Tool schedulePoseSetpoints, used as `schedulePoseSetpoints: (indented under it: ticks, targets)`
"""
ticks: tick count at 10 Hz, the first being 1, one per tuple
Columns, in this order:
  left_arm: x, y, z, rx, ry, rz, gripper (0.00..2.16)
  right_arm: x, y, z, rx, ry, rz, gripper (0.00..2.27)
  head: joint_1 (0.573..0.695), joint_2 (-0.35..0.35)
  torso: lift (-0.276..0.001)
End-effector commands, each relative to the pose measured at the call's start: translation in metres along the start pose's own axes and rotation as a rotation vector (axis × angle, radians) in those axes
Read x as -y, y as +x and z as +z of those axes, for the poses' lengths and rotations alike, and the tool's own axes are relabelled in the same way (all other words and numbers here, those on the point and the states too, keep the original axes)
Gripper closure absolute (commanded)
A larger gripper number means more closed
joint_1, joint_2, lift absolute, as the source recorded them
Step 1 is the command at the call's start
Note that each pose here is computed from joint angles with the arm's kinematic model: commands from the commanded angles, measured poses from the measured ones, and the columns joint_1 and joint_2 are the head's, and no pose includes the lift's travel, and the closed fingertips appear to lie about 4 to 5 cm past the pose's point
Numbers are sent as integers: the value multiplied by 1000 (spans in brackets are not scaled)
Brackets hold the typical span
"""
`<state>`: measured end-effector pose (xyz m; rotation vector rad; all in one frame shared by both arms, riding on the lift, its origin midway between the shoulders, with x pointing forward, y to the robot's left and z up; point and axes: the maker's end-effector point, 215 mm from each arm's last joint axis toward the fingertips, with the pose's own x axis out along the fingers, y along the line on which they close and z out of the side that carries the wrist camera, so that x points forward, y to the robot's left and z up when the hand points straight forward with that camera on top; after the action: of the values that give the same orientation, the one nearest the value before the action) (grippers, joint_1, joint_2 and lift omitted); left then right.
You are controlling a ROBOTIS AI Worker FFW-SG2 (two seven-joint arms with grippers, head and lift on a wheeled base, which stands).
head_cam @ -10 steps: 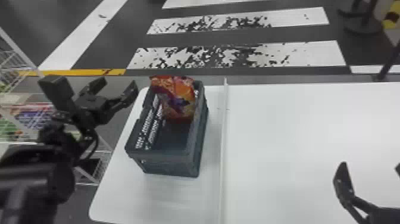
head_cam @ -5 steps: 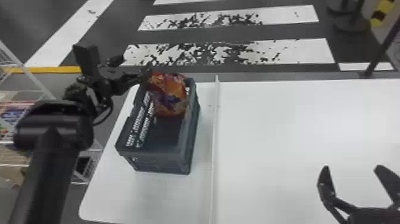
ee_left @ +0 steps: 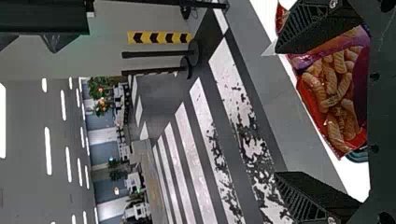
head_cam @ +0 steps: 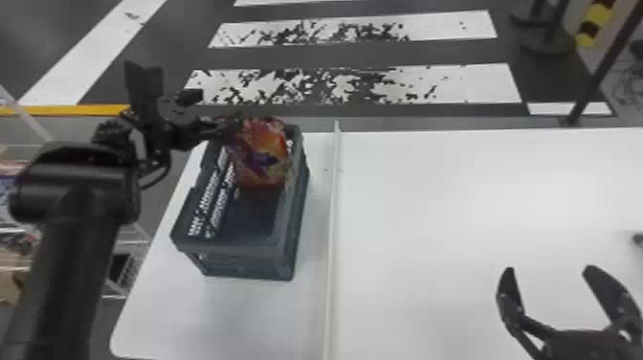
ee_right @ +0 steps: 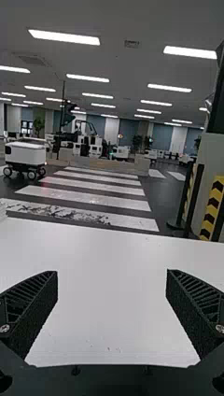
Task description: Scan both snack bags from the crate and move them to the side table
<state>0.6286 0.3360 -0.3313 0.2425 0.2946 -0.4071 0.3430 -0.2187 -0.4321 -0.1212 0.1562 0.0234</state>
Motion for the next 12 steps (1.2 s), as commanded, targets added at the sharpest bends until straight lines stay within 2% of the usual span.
schedulePoseSetpoints:
  ticks: [1,2,4,5,6,9,11,12]
  targets:
    - [-4,-4,3,-18,52,-20,56,0,1,0,-2,5,-1,63,695,134,-75]
    - [-11,-10,0,-46,85,-36,56,1,1,-1,-5,6,-2,63,695,134,-75]
    - [-9,-5,-6,-103,149,-82,56,4,1,-1,-4,2,-1,63,695,140,-75]
    - [-4,2,-12,-131,167,-114,53,6,1,-2,-5,3,-2,63,695,141,-75]
    - [4,12,-18,-158,206,-134,53,7,0,-2,-7,0,1,63,695,136,-75]
    - [32,37,-42,-239,266,-204,56,15,0,-4,-11,0,-9,63,695,102,-75]
    - [42,40,-55,-264,256,-235,363,18,0,-6,-14,9,-13,63,695,80,-75]
    - [42,39,-59,-271,251,-239,886,19,1,-5,-13,8,-16,63,695,76,-75]
